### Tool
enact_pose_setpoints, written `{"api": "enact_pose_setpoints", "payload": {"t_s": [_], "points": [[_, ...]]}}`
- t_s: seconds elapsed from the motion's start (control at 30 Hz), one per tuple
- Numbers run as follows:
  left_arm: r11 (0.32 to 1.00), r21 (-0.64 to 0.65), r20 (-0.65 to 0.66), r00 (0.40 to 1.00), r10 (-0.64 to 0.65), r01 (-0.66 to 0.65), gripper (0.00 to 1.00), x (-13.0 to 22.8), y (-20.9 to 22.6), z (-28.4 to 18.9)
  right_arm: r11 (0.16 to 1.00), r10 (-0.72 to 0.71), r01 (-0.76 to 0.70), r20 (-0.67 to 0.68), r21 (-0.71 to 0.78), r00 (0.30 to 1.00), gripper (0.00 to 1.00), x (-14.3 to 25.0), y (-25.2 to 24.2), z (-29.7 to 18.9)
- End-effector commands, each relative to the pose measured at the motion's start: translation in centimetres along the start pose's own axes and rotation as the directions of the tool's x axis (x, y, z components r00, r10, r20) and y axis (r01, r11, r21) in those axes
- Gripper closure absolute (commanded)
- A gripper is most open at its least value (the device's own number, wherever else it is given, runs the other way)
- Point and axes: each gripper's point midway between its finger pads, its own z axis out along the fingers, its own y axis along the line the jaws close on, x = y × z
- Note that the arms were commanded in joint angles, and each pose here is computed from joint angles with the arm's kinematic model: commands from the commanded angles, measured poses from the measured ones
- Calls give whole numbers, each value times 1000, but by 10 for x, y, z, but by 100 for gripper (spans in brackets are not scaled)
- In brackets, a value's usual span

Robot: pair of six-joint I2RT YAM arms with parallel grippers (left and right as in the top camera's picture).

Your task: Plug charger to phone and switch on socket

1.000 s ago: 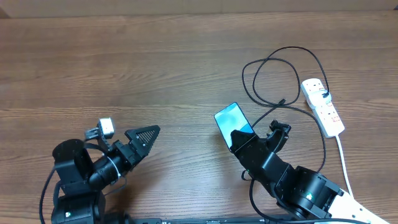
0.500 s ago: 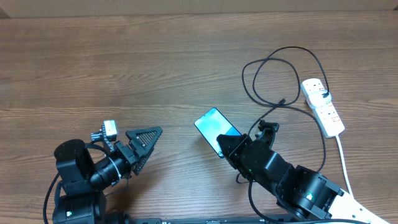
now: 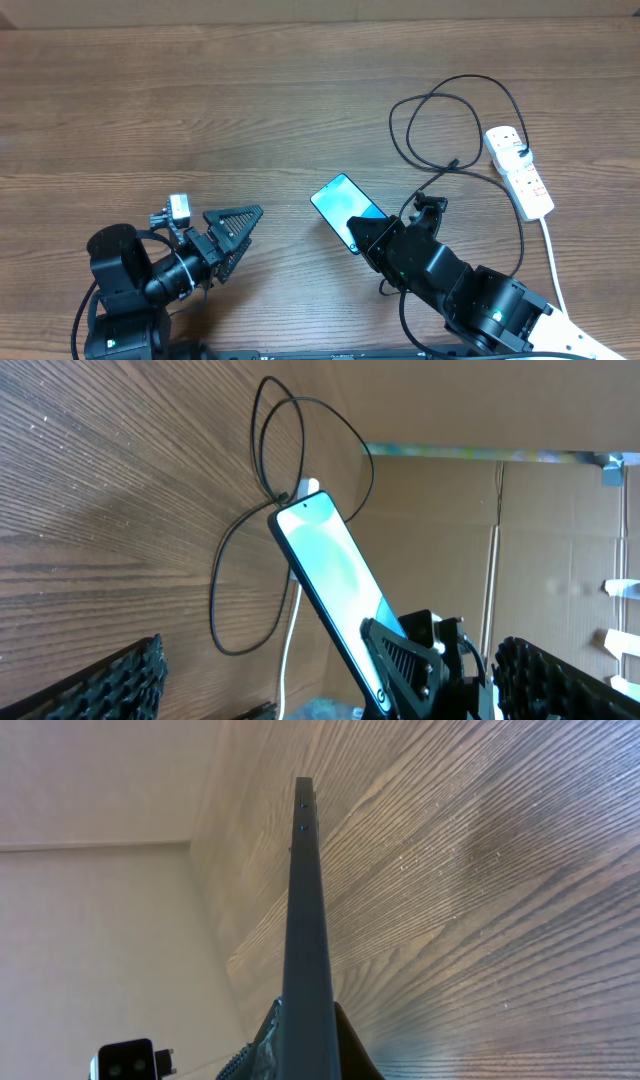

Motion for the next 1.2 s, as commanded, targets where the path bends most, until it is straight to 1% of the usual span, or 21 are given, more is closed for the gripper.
{"api": "enact_pose_setpoints", "payload": {"t_s": [0.0,0.07,0.17,0.33,0.4,0.5,0.6,0.73,0.83,0.93,1.0,1.1,1.17], "points": [[1000,-3,20,1000,0,0,0,-3,0,-1,999,6,-4,39,-32,999,96,-6,13,-2],[1000,-20,46,999,1,0,0,-7,3,-1,1000,4,-2,78,-21,997,96,-12,12,3],[997,-72,129,992,-1,10,0,-21,12,-3,1000,3,-1,109,-17,994,96,-15,14,14],[985,-122,234,968,-88,119,0,-39,26,-5,1000,7,-3,113,-30,994,96,-12,20,35],[978,-148,265,959,-103,146,0,-47,33,-5,999,8,-3,131,-33,991,96,-13,22,43],[977,-153,262,959,-108,152,0,-55,35,0,999,12,-5,149,-44,989,96,-15,25,48],[986,-117,196,976,-94,119,0,-60,28,12,998,17,-7,177,-59,984,96,-20,28,47],[995,-27,34,995,-97,98,0,-61,16,34,998,14,-1,214,-59,977,96,-26,28,46],[994,57,-113,990,-88,95,0,-60,10,48,998,14,1,244,-60,970,96,-31,28,45],[986,136,-241,969,-61,96,0,-59,7,58,998,15,2,275,-61,961,96,-37,28,43],[979,149,-300,950,-90,140,0,-59,11,63,998,12,6,296,-60,955,96,-40,29,42],[966,110,-348,919,-182,233,0,-57,21,71,998,14,5,304,-61,953,96,-42,29,42],[966,101,-368,911,-187,239,0,-53,22,76,998,16,4,302,-66,953,96,-41,30,42]]}}
